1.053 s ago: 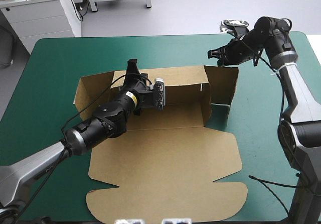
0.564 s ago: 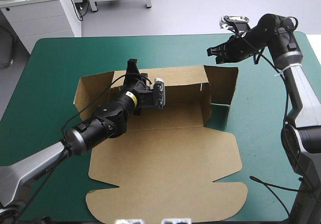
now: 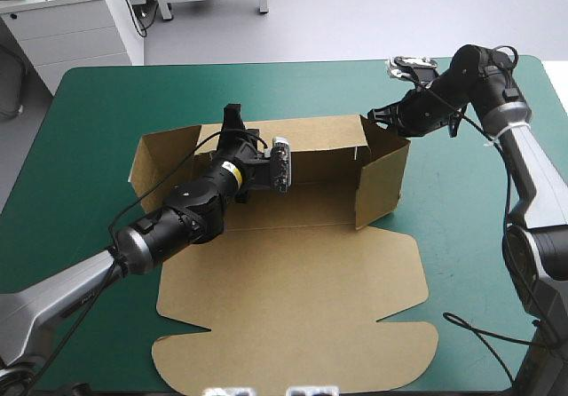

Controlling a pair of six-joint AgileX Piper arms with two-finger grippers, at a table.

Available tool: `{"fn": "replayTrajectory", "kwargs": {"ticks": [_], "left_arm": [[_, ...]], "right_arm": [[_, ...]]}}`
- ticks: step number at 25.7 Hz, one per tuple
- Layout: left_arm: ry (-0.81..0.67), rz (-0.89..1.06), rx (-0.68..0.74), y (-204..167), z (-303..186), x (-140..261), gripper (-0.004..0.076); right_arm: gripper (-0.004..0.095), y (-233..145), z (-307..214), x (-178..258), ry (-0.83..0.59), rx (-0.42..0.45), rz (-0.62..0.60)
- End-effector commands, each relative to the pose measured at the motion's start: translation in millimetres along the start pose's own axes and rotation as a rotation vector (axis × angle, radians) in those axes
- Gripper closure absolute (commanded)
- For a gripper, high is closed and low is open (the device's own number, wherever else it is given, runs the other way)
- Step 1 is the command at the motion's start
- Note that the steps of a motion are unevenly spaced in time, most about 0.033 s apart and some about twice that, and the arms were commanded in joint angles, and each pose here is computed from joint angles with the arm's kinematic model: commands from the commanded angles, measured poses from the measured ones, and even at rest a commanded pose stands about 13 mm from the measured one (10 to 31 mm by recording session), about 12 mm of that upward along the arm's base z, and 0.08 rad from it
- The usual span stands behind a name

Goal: Fold the box

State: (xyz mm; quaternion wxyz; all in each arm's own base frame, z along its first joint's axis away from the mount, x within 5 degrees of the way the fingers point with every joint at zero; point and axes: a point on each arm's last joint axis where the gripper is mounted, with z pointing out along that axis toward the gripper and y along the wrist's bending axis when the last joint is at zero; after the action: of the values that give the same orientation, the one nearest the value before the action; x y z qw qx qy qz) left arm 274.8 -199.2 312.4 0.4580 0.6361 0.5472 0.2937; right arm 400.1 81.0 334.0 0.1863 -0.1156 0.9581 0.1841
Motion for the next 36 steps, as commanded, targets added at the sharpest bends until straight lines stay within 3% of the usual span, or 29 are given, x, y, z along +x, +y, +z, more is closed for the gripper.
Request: {"fn": "replayTrajectory", "kwargs": {"ticks": [1,5,8,13,23,36], "left_arm": [[0.034,-0.048,-0.037,13,-10,4,0.0731],[0.034,-0.048,-0.037,13,-10,4,0.0731],[0.032,-0.048,-0.037,13,-10,3,0.0731],[0.035,-0.048,-0.037,13,-10,4,0.0731],[0.046,-0.048,-0.037,13,-10,5,0.0731],[0.05,-0.05,-0.036,13,-10,5,0.0731]], "right_arm": [[0.0922,18,-39,9,-0.076,-0.028,-0.056],[0.0887,29,-67,19,-0.132,-0.024,-0.144],[0.0636,34,-83,24,-0.166,0.002,-0.163],[0.0429,36,-85,24,-0.173,-0.016,-0.149],[0.042,34,-69,49,-0.088,-0.054,-0.133],[0.0418,46,-96,57,-0.16,-0.063,-0.167]]}}
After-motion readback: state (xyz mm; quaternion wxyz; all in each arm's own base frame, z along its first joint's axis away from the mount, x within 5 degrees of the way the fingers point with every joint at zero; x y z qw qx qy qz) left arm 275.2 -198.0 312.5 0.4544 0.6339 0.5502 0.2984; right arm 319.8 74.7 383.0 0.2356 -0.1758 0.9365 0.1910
